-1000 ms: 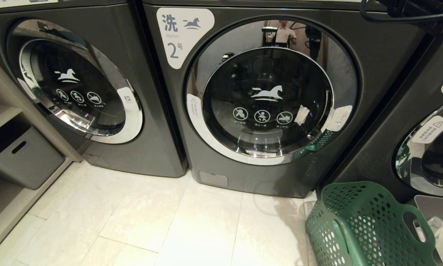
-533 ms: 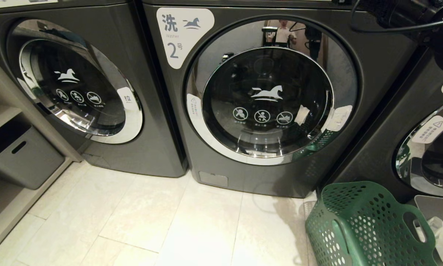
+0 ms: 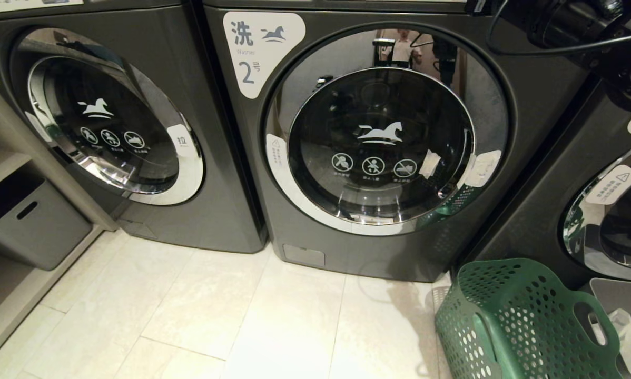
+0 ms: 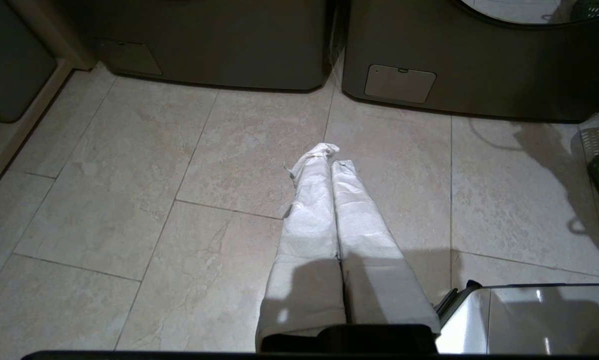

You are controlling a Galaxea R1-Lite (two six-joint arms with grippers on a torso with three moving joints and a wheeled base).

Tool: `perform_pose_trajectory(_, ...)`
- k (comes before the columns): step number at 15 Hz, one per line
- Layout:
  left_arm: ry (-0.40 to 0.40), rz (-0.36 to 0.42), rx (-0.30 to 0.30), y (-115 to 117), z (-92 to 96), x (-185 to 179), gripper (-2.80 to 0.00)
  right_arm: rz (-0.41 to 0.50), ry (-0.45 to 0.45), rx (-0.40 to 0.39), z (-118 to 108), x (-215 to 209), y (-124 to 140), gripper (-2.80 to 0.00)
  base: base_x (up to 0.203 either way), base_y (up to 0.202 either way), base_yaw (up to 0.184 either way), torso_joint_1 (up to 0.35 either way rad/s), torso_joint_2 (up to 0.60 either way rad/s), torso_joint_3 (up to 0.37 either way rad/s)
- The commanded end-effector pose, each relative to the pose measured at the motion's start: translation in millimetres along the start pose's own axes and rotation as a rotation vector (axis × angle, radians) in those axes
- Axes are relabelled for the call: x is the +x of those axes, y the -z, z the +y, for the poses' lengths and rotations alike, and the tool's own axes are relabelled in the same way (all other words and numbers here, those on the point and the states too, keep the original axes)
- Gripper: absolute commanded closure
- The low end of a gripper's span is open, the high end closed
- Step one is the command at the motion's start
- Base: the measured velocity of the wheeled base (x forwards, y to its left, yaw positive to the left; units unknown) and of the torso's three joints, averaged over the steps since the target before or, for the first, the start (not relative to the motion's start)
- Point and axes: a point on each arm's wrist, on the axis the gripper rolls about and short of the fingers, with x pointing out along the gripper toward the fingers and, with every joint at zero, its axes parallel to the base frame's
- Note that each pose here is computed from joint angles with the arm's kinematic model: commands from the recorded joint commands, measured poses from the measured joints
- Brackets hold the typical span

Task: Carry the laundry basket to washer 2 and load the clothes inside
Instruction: Press the washing machine switch

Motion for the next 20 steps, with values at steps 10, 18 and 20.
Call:
perform_pose_trajectory(10, 0.0, 0.001, 0.001, 0, 0.0, 0, 0.0, -0.002, 0.033, -0.023, -11, -1, -1, 0.0, 0.0, 0.0, 0.0, 0.0, 0.0, 0.0)
perform_pose_trajectory(18, -0.001, 0.002, 0.0, 0, 0.0, 0, 0.0, 0.0, 0.028, -0.028, -11, -5, -6, 0.0, 0.0, 0.0, 0.0, 0.0, 0.0, 0.0)
perform_pose_trajectory(20, -0.002, 0.001, 0.0, 0, 0.0, 0, 0.0, 0.021, 0.016, -0.026, -8, -8, -3, 0.0, 0.0, 0.0, 0.0, 0.0, 0.0, 0.0)
